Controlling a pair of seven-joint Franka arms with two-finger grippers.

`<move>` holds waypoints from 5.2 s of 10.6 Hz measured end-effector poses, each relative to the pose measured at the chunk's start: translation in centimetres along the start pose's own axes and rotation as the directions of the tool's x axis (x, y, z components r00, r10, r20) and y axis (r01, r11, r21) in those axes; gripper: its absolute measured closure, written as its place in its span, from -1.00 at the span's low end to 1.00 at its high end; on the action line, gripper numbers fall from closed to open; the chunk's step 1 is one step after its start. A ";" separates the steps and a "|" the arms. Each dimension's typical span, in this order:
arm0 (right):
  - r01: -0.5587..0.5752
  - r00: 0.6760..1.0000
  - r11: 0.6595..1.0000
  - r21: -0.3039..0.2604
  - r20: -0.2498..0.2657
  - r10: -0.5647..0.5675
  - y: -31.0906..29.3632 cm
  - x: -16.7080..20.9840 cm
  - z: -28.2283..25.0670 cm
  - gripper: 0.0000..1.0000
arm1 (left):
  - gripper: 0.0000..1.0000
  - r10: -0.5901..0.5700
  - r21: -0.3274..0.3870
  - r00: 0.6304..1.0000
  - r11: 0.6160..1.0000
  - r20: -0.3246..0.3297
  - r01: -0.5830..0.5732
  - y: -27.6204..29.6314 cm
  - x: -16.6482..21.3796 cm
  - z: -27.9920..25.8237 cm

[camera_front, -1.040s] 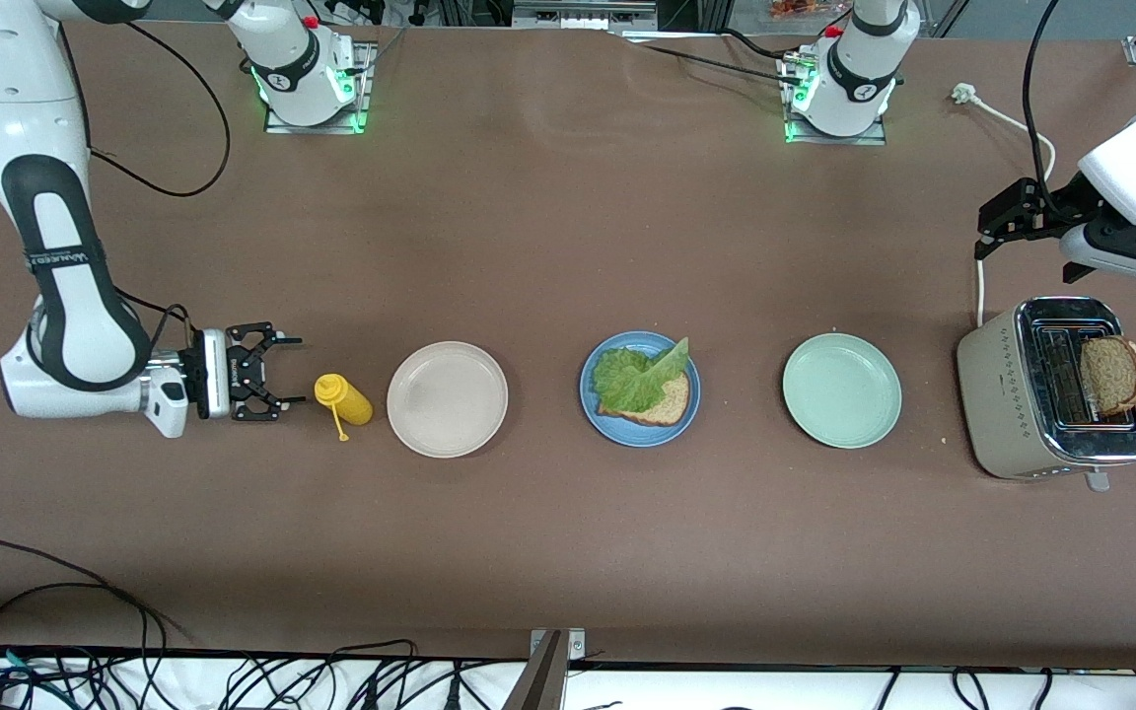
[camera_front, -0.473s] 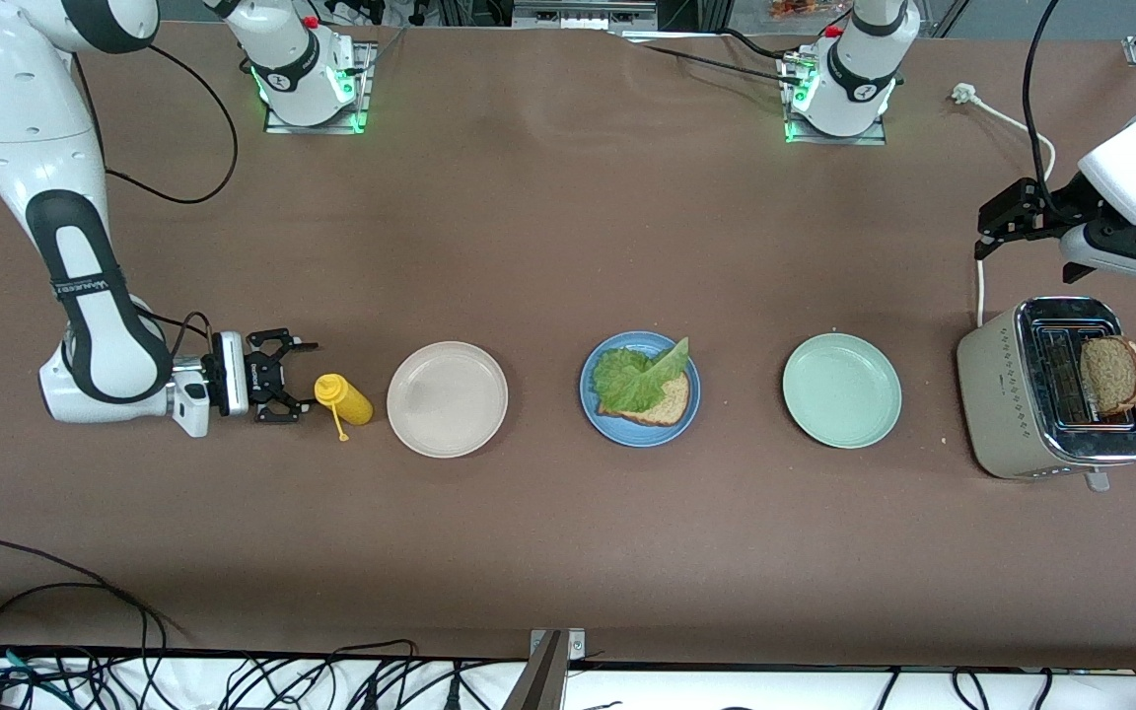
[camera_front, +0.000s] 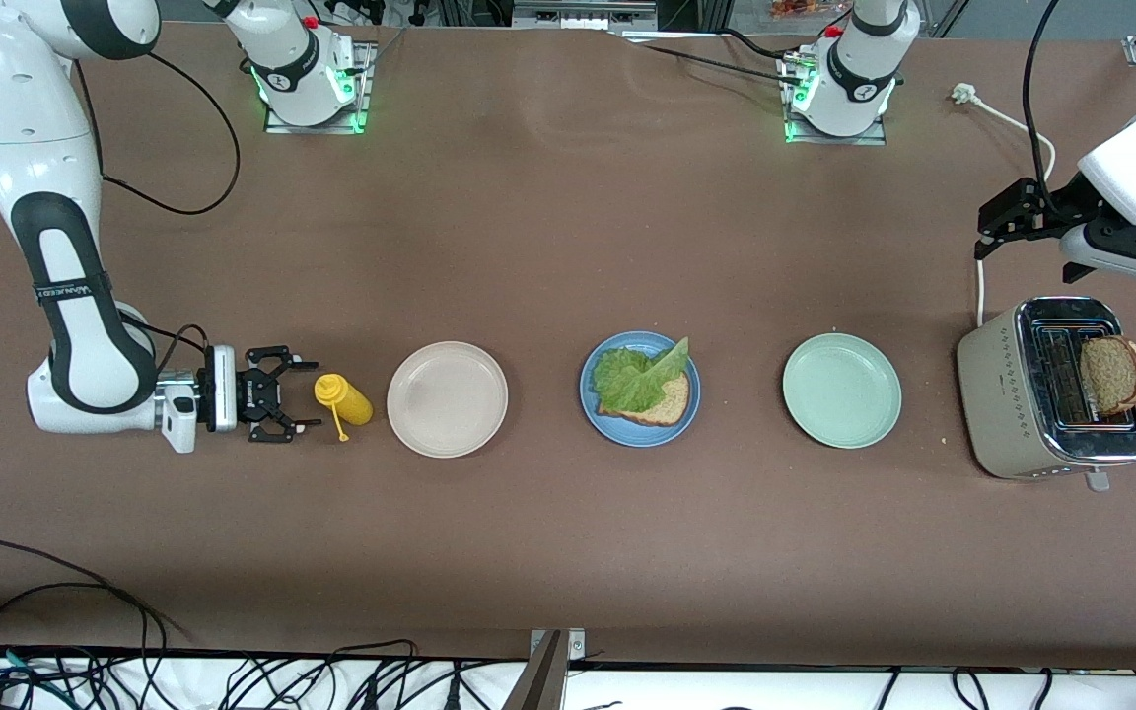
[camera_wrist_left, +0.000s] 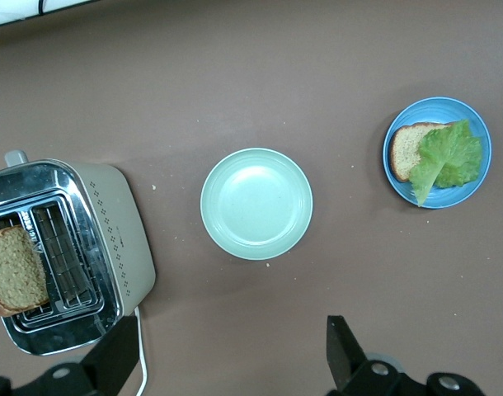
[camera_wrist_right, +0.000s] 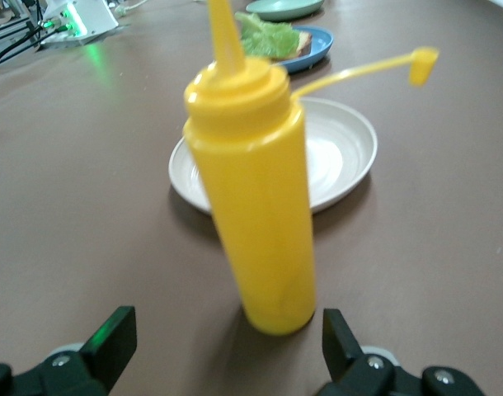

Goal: Make sandwich in blue plate with both arms
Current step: 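Close the right gripper around the mustard bottle body, then lift the mustard bottle with the right gripper toward the blue plate, then tilt the mustard bottle nozzle down over the lettuce with the right gripper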

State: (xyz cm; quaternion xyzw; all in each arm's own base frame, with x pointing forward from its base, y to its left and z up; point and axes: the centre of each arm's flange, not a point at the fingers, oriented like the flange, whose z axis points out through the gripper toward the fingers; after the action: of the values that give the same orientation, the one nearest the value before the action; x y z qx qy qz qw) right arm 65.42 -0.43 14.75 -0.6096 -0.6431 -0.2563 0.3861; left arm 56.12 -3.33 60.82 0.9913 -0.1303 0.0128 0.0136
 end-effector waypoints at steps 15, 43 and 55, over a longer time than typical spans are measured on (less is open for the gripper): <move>0.043 0.999 0.994 -0.102 0.034 -0.040 2.9 1.5 6.3 0.15 | -1.00 0.000 0.000 1.000 1.000 0.000 0.000 0.0 0.0 0.0; 0.027 0.169 0.905 -0.425 0.894 0.415 -7.0 39.9 32.1 0.44 | -1.00 0.000 -0.001 1.000 1.000 0.003 0.000 0.0 0.0 0.1; 0.228 -0.036 0.890 -0.394 0.910 0.412 -8.3 36.4 41.1 0.44 | -1.00 -0.001 -0.001 1.000 1.000 0.003 0.001 0.0 0.0 0.1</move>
State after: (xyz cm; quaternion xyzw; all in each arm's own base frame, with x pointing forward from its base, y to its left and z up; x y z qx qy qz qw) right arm 51.17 52.77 21.94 -0.7155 -0.5994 0.1517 -0.3251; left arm 56.12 -3.28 60.75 0.9914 -0.1299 0.0111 0.0137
